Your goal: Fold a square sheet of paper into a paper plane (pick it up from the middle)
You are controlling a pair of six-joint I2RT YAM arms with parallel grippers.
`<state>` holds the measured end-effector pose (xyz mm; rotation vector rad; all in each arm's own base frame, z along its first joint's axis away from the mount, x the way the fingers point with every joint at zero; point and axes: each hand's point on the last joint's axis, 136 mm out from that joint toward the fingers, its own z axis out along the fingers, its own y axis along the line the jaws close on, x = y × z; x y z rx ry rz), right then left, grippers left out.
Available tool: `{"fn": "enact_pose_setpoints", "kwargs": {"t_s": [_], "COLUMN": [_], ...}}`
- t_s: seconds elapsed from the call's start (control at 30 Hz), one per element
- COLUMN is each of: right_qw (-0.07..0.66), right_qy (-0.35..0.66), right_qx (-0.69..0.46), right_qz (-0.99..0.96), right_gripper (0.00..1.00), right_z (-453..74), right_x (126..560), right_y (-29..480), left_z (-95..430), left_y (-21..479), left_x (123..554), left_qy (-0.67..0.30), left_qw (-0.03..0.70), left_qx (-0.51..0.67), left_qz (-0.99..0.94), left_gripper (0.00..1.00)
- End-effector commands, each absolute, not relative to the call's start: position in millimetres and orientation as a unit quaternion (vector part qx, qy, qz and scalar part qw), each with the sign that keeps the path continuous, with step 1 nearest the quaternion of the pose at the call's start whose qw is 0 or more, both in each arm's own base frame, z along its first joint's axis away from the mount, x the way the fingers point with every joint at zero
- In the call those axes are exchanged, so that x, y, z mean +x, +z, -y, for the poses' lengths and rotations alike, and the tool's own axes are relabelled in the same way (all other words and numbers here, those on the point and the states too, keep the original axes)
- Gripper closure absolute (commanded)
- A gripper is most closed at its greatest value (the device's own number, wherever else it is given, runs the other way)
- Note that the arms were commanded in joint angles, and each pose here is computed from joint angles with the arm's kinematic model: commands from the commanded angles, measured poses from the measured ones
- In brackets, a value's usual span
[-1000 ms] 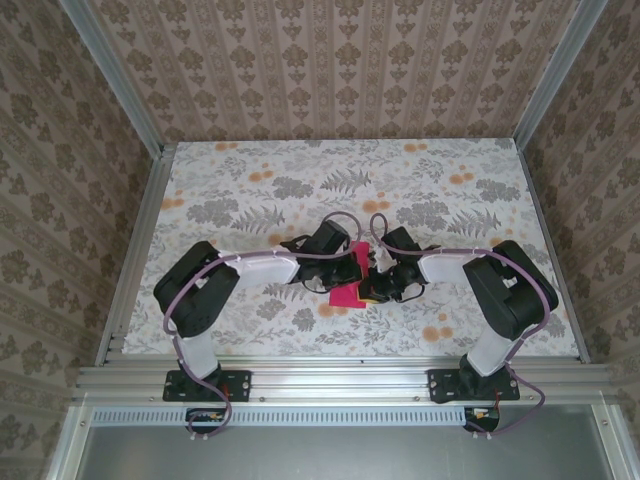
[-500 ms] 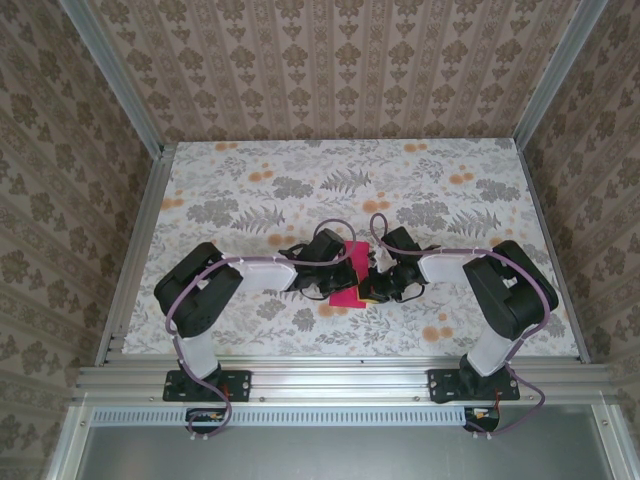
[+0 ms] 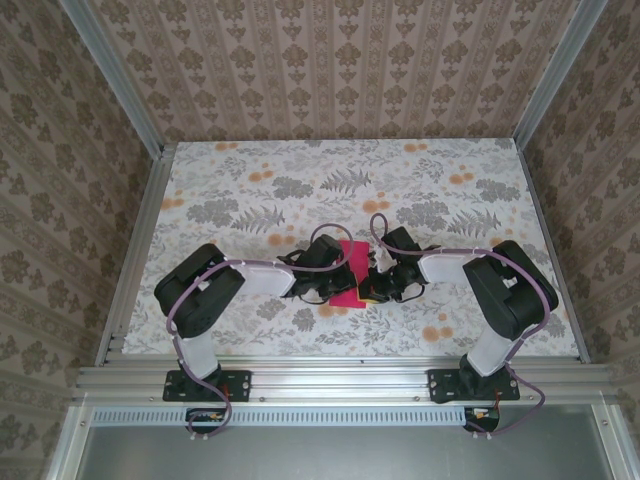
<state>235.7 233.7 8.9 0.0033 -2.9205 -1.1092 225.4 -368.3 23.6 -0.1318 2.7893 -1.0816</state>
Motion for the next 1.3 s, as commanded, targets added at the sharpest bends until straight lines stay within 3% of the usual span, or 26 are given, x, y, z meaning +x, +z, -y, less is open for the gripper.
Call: {"fn": "enact_pose_setpoints", "kwargs": {"t_s": [0.0,1.27], "right_qw": [0.043,0.066], "right_qy": [-0.288,-0.262], "right_qx": [-0.030,-0.013], "right_qz": [0.956,0.963], "right_gripper": [0.93,0.97], "right_z": [-210.7,-199.2], "right_x": [215.8,199.7], "right_y": [-27.4,-34.9], "left_z": [361.6,294.1], "left_y": [8.5,1.3], "left_x": [218.7,284.3], "left_qy": [-0.338,-0.320], "left_qw": [0.067,0.127], "left_qx": [-0.038,-0.069], "left_qz": [-0.938,-0.936], "left_gripper": [0.94,0.93]}}
